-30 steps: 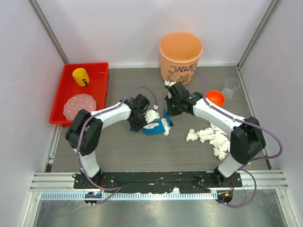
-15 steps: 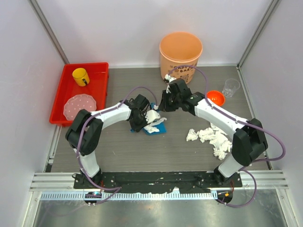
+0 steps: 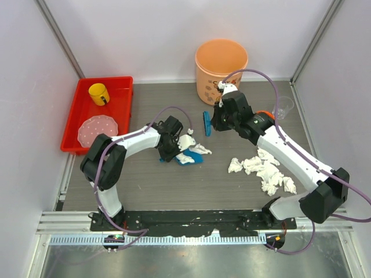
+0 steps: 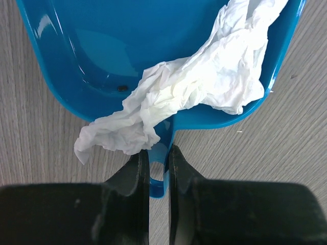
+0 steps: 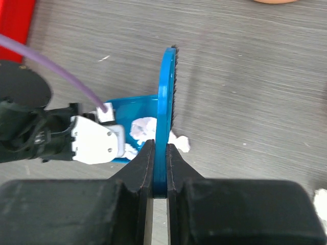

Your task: Sweep away the paper scraps from the table

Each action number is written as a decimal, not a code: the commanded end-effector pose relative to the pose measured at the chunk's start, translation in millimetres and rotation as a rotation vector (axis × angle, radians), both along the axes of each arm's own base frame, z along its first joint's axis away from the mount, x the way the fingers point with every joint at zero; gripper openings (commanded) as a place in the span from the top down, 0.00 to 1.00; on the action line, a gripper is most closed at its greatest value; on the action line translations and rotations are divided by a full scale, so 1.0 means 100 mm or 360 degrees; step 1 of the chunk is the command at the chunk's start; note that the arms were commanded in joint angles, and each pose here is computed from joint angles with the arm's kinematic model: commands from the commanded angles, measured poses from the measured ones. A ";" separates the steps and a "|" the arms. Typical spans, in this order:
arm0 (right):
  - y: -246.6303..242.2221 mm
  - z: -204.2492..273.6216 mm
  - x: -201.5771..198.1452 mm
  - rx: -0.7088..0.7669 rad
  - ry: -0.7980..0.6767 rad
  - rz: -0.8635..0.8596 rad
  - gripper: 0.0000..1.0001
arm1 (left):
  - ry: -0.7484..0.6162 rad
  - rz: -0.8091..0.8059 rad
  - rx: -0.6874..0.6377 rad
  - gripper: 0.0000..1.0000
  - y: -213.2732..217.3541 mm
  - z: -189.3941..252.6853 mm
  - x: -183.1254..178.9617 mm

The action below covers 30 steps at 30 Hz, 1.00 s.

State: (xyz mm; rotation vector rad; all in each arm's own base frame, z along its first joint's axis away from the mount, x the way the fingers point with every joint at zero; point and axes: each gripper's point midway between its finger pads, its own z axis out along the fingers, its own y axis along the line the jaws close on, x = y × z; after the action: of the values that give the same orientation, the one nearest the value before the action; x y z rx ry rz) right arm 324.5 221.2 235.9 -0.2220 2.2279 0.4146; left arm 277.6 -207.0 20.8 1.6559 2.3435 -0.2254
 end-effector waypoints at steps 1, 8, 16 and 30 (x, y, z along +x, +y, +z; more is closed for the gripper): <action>-0.35 -0.07 0.05 -0.0202 -0.0004 -0.0166 0.99 | -0.0005 0.0012 -0.0009 1.00 0.00 0.03 0.02; -0.52 -0.73 -0.22 -0.0377 0.0294 -0.0186 0.99 | -0.0011 0.0009 -0.0019 1.00 -0.02 0.05 0.03; 0.22 -0.81 -0.24 0.0051 0.0358 0.0180 0.99 | 0.0007 0.0016 -0.0027 1.00 -0.04 0.05 0.04; 0.31 -0.32 -0.16 -0.0067 0.0109 0.0205 0.99 | -0.0112 0.0238 -0.0178 1.00 -0.06 0.23 0.32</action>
State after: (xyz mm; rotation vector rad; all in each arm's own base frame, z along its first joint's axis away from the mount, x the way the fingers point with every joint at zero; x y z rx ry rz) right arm 291.5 264.4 158.0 -0.4239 2.4253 0.5398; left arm 281.2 -205.5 21.3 1.5796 2.3851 -0.2335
